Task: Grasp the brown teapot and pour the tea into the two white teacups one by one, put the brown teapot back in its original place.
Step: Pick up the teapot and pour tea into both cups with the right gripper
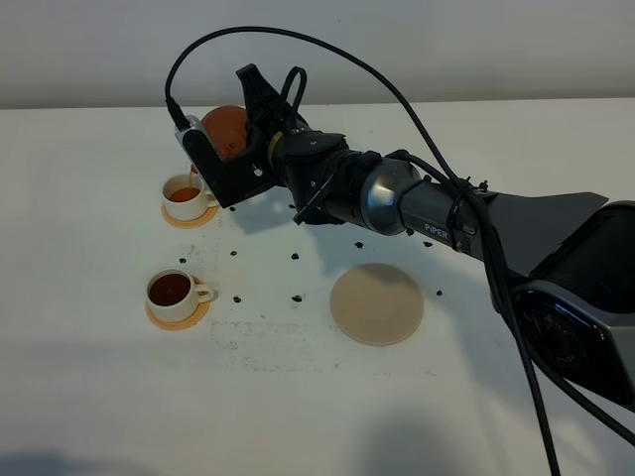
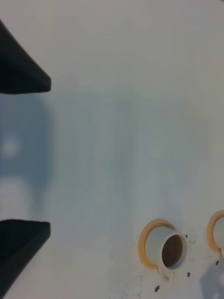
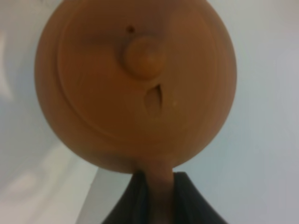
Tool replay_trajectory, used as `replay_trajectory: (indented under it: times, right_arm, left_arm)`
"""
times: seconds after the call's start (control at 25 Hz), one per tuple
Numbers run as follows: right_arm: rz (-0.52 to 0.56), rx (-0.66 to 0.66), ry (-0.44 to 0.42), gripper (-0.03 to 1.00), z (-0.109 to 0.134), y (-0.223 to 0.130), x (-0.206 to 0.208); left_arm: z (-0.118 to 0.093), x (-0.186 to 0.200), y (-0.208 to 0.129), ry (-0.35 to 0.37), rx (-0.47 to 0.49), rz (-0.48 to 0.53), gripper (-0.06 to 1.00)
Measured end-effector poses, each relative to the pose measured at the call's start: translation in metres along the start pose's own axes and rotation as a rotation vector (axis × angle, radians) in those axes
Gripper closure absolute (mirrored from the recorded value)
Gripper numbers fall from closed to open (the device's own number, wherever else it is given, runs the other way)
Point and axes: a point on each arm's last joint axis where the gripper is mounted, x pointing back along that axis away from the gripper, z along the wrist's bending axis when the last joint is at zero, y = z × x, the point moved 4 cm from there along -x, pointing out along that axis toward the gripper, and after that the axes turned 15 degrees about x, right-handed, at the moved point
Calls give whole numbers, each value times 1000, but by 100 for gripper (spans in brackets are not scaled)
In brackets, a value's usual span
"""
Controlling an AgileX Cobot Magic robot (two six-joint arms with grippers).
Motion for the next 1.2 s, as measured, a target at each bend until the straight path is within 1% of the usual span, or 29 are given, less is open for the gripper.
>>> replay_trajectory:
  times: [0.52, 0.8, 1.2]
  right_arm:
    - [6, 10, -15, 87, -2, -1, 0]
    - [-9, 1, -25, 87, -3, 1, 0]
    - [-11, 23, -35, 87, -5, 1, 0]
  left_arm:
    - [0, 0, 0, 0, 0, 0, 40]
    - [0, 0, 0, 0, 0, 0, 40]
    - [0, 0, 0, 0, 0, 0, 40]
